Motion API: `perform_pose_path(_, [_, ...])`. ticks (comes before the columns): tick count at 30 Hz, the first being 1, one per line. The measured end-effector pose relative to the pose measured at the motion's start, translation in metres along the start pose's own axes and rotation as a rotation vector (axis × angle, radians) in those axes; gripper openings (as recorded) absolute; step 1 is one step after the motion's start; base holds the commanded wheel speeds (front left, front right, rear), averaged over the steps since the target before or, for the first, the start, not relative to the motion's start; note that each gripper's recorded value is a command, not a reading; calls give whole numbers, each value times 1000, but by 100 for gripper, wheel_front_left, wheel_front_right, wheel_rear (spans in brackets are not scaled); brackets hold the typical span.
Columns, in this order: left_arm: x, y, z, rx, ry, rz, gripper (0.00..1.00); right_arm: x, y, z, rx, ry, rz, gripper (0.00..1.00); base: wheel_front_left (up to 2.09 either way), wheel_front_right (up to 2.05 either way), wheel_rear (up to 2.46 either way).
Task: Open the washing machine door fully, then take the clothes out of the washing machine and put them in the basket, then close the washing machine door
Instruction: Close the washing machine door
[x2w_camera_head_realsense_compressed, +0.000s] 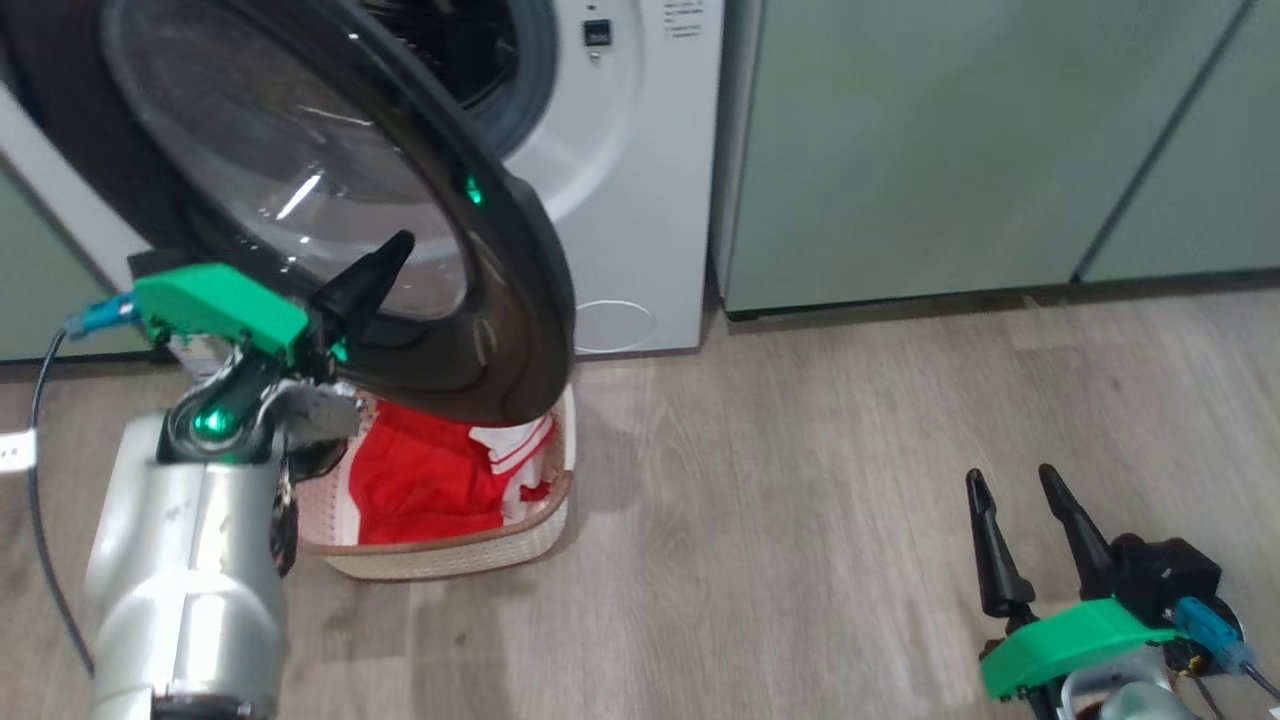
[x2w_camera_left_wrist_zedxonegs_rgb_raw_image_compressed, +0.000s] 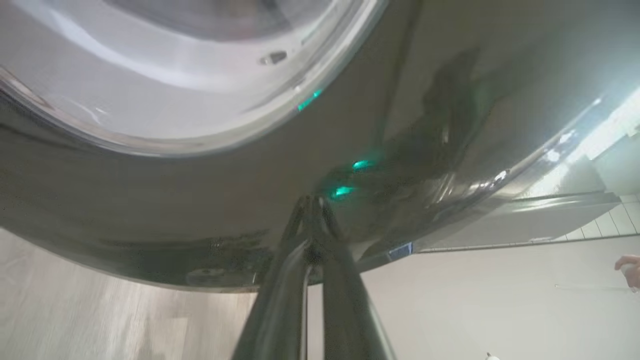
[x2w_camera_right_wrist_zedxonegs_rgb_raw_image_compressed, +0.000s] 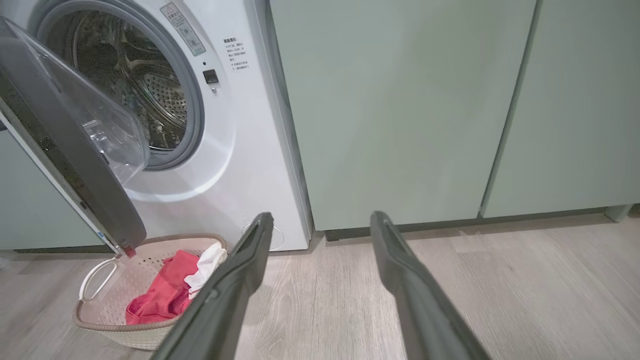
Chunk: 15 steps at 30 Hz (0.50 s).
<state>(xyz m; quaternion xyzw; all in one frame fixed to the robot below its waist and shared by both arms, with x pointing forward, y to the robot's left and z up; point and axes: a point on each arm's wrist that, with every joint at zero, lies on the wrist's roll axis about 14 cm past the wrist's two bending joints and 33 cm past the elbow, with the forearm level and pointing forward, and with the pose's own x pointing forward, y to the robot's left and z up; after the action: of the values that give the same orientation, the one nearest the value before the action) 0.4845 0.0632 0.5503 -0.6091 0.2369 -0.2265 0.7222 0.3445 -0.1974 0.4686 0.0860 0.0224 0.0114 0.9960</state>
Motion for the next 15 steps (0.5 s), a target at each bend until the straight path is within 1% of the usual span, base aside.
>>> perform_pose_path(2, [-14, 7, 9, 9, -53, 14, 67, 3, 6, 2, 0, -6, 19, 100, 0, 0, 0])
perform_pose_path(3, [-22, 12, 13, 12, -76, 28, 99, 5, 9, 3, 0, -9, 30, 100, 0, 0, 0])
perform_pose_path(5, [-39, 22, 21, 34, -129, 53, 100, 8, 15, 5, -1, -16, 49, 100, 0, 0, 0])
perform_pose_path(7, [-58, 30, 32, 90, -202, 86, 100, 11, 22, 7, -1, -23, 70, 100, 0, 0, 0])
perform_pose_path(9, [-78, 38, 45, 115, -288, 109, 100, 14, 28, 10, 3, -33, 85, 100, 0, 0, 0])
perform_pose_path(12, [-105, 48, 58, 180, -386, 151, 100, 17, 35, 14, 11, -45, 99, 100, 0, 0, 0])
perform_pose_path(15, [-127, 62, 60, 282, -437, 216, 100, 19, 39, 17, 14, -55, 108, 100, 0, 0, 0])
